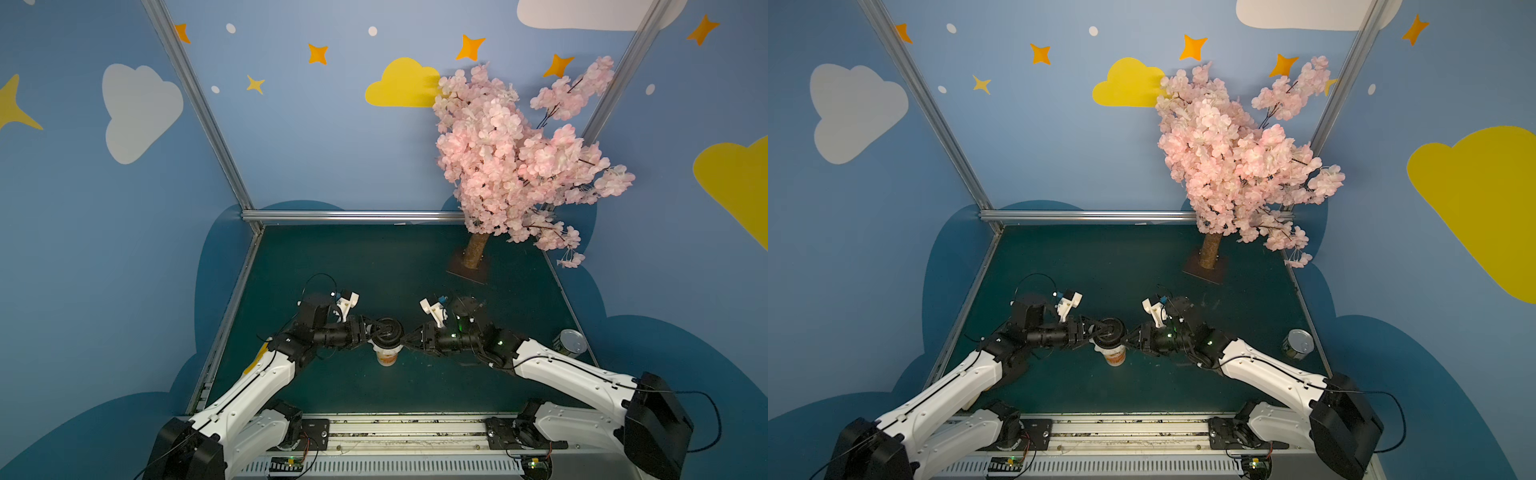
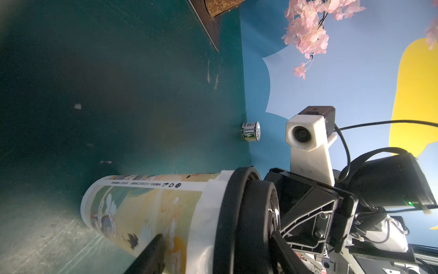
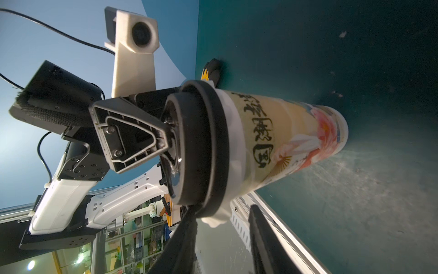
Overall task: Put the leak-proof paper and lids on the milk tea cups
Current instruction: Secure the cup lid on the cup.
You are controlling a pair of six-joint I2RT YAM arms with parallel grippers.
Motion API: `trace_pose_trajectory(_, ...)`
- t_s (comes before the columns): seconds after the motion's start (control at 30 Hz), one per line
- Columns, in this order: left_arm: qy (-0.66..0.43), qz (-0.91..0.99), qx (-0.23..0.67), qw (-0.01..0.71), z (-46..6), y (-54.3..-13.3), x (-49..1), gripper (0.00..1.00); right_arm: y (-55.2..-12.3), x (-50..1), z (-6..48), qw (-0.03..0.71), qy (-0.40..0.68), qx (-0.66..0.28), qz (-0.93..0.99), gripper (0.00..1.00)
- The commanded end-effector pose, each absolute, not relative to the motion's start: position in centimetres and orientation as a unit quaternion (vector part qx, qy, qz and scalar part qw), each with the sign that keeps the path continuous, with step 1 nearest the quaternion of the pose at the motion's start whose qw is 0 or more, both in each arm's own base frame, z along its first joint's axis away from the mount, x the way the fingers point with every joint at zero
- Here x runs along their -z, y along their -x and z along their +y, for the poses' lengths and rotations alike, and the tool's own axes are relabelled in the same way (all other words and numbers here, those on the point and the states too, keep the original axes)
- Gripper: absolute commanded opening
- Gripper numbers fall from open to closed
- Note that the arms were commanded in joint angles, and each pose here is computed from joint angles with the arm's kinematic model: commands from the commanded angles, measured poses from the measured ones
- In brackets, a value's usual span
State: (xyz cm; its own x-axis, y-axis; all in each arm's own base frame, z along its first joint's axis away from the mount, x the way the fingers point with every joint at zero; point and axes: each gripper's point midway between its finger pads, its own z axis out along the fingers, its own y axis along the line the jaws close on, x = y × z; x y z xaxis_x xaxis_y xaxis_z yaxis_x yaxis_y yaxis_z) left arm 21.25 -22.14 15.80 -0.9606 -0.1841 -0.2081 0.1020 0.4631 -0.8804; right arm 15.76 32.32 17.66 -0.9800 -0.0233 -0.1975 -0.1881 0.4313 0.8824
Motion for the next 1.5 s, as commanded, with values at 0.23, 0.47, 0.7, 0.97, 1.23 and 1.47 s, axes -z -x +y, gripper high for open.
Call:
trace_pose_trajectory(0.23,0.098,0.905,0.413,0.038,-19.5,-17.7,-7.9,0.66,-16.7,-16.4,32.7,0.071,0.044,-0.524,0.847,0.36)
trace_pose_trajectory(0.47,0.100,0.906,0.410,0.036,-19.4,-17.6,-7.7,0.65,-16.9,-11.7,31.2,0.034,-0.022,-0.458,0.888,0.24)
trace_pose_trajectory(0.7,0.102,0.907,0.407,0.034,-19.3,-17.5,-7.3,0.65,-16.8,-7.9,29.8,0.012,-0.062,-0.407,0.911,0.19)
trace_pose_trajectory(0.97,0.103,0.907,0.408,0.032,-19.4,-17.5,-7.1,0.65,-16.9,-7.8,29.2,0.022,-0.050,-0.382,0.923,0.21)
trace_pose_trajectory(1.23,0.100,0.907,0.408,0.035,-19.3,-17.5,-7.3,0.65,-17.6,-22.2,32.3,0.122,0.093,-0.558,0.815,0.33)
trace_pose_trajectory(1.47,0.100,0.907,0.407,0.034,-19.3,-17.5,-7.3,0.64,-19.5,-21.8,31.6,0.111,0.074,-0.569,0.811,0.26)
